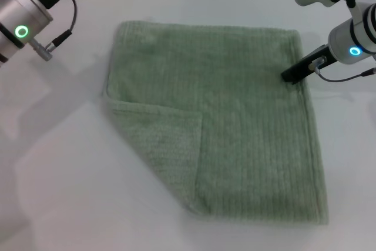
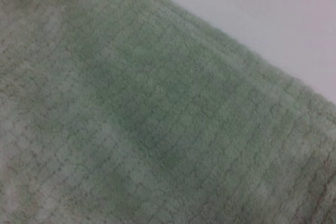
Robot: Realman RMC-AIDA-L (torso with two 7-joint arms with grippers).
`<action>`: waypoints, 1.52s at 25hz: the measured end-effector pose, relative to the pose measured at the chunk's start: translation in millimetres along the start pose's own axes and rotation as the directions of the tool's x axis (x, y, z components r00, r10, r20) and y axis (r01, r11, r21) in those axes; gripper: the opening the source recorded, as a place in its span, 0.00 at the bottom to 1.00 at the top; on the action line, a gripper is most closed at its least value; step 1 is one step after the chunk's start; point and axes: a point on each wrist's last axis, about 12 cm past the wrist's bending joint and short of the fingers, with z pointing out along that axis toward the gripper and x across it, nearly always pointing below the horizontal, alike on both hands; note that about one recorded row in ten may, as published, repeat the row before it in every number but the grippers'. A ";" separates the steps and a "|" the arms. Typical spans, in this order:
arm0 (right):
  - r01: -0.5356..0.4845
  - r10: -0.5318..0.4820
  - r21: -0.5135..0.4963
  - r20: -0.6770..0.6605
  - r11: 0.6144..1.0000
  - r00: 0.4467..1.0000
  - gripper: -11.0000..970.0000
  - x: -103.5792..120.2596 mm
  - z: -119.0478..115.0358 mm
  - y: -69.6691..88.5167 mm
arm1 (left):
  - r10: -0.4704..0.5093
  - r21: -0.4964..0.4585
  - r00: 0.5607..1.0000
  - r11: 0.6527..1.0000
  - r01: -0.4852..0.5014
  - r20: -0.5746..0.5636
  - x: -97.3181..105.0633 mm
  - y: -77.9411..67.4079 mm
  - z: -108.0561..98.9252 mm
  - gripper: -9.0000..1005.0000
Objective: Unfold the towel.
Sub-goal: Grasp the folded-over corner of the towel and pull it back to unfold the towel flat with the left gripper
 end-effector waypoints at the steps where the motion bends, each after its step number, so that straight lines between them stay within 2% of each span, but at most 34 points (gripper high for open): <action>1: 0.000 0.000 0.000 0.000 1.000 1.000 0.03 0.0 0.0 0.0 | -0.018 0.028 0.998 0.999 0.019 -0.054 -4.0 -2.2 2.2 0.83; 3: 0.001 -0.001 0.000 0.000 1.000 1.000 0.03 -0.1 0.0 0.1 | -0.023 0.038 0.997 0.999 0.026 -0.075 -5.9 -3.0 3.3 0.83; 4: 0.001 -0.001 0.001 0.000 1.000 1.000 0.03 -0.3 -0.1 0.0 | -0.029 0.064 0.987 0.997 0.040 -0.160 -9.7 -5.6 5.9 0.83; 7: 0.004 -0.004 0.001 0.001 1.000 1.000 0.03 -1.4 -0.4 0.2 | -0.019 0.082 0.969 0.996 0.040 -0.248 -10.5 -8.2 8.1 0.83; 10: 0.005 -0.005 0.001 0.001 1.000 1.000 0.03 -2.1 -0.5 0.4 | 0.029 0.093 0.925 0.996 0.007 -0.379 -6.3 -10.7 11.2 0.83; 13: 0.009 -0.009 0.003 0.002 1.000 1.000 0.03 -3.4 -0.9 0.5 | 0.049 0.101 0.905 0.995 -0.007 -0.423 -3.8 -11.6 12.8 0.83; 14: 0.011 -0.011 0.003 0.002 1.000 1.000 0.03 -3.9 -1.0 0.6 | 0.129 0.141 0.834 0.988 -0.061 -0.537 5.1 -16.2 18.0 0.83; 16: 0.012 -0.012 0.004 0.002 1.000 1.000 0.03 -4.5 -1.2 0.7 | 0.196 0.183 0.773 0.978 -0.105 -0.604 14.1 -21.3 21.9 0.83; 19: 0.014 -0.014 0.005 0.002 1.000 1.000 0.03 -5.0 -1.3 0.8 | 0.196 0.183 0.773 0.978 -0.105 -0.604 14.1 -21.3 21.9 0.83; 20: 0.013 -0.014 0.005 0.002 1.000 1.000 0.03 -4.8 -1.2 0.8 | 0.259 0.222 0.707 0.964 -0.147 -0.658 21.9 -24.6 24.1 0.83; 21: 0.013 -0.013 0.004 0.002 1.000 1.000 0.03 -4.8 -1.2 0.8 | 0.259 0.222 0.707 0.964 -0.147 -0.658 21.9 -24.6 24.1 0.83; 22: 0.013 -0.013 0.004 0.001 1.000 1.000 0.03 -4.6 -1.1 0.8 | 0.286 0.238 0.677 0.957 -0.166 -0.679 25.6 -24.8 26.2 0.83; 31: 0.012 -0.012 0.003 0.001 1.000 1.000 0.03 -4.5 -1.0 0.9 | 0.315 0.249 0.663 0.949 -0.194 -0.680 24.5 -23.6 30.3 0.83; 38: 0.010 -0.010 0.001 0.002 1.000 1.000 0.03 -4.3 -0.7 1.2 | 0.341 0.276 0.610 0.940 -0.201 -0.716 31.9 -24.3 32.7 0.83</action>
